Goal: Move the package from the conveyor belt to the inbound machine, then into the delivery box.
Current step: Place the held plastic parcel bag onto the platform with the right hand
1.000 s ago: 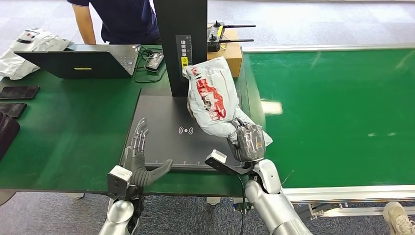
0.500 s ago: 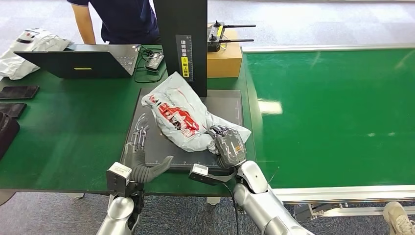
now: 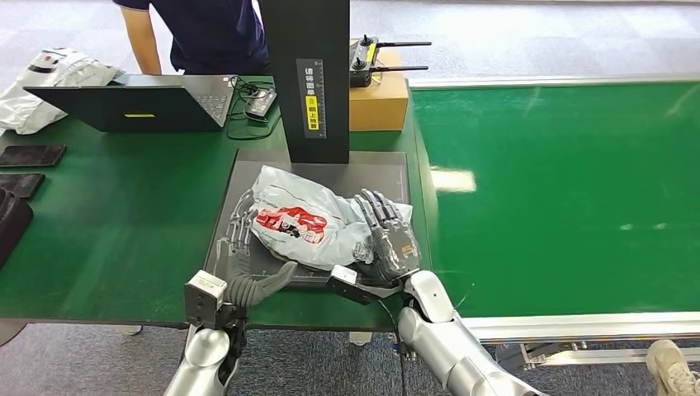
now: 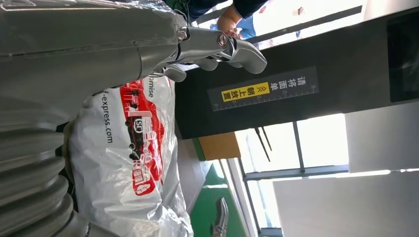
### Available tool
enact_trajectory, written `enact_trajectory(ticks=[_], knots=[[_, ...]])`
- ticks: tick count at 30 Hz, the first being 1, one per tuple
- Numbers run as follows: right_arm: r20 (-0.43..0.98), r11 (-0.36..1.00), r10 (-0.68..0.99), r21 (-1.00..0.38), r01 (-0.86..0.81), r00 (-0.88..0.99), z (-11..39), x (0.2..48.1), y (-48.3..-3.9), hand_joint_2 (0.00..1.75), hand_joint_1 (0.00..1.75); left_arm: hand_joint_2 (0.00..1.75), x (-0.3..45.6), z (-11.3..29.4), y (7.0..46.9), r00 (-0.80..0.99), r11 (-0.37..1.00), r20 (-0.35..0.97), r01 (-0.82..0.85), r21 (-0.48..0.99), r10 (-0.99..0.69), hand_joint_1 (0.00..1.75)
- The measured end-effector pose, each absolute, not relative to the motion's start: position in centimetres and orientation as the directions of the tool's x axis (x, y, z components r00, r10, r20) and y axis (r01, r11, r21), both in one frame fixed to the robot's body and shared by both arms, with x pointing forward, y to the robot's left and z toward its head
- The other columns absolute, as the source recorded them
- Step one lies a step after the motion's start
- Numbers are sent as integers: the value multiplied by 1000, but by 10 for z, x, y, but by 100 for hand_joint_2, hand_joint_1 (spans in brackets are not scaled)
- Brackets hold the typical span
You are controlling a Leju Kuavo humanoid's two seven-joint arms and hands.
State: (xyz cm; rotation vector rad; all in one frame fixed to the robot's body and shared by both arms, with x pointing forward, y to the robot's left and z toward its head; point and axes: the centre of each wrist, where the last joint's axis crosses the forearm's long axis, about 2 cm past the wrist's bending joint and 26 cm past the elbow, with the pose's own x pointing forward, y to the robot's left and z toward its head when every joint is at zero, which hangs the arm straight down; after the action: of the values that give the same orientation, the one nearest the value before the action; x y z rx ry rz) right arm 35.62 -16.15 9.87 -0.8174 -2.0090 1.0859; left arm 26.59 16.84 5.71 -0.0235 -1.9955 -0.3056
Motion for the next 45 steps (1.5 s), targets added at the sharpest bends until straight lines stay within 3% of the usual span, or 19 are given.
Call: enact_trajectory(ticks=[5,9,19,25,32,36,45], knots=[[384,555,747,-810,190,-543,97,357,-169,175,0,175,266,56,169,-430,969,894,143,202,-123,0],[468,642,701,-742,192,-537,97,355,-173,0,0,175,265,56,169,-428,971,895,131,200,-127,0],[754,932,330,-357,67,-568,107,338,-180,0,0,175,263,54,171,-426,967,894,139,215,-138,0],[790,988,128,-151,12,-599,120,322,-187,0,0,175,263,53,172,-427,964,892,141,225,-146,0],[798,997,-30,-21,-76,-602,126,306,-194,0,0,175,263,52,174,-433,954,886,156,255,-166,0],[790,994,-89,28,-109,-606,129,301,-198,175,0,175,262,52,175,-435,949,883,163,269,-176,0],[766,993,-114,60,-106,-632,138,292,-216,175,0,175,267,55,178,-443,920,860,164,356,-254,0]])
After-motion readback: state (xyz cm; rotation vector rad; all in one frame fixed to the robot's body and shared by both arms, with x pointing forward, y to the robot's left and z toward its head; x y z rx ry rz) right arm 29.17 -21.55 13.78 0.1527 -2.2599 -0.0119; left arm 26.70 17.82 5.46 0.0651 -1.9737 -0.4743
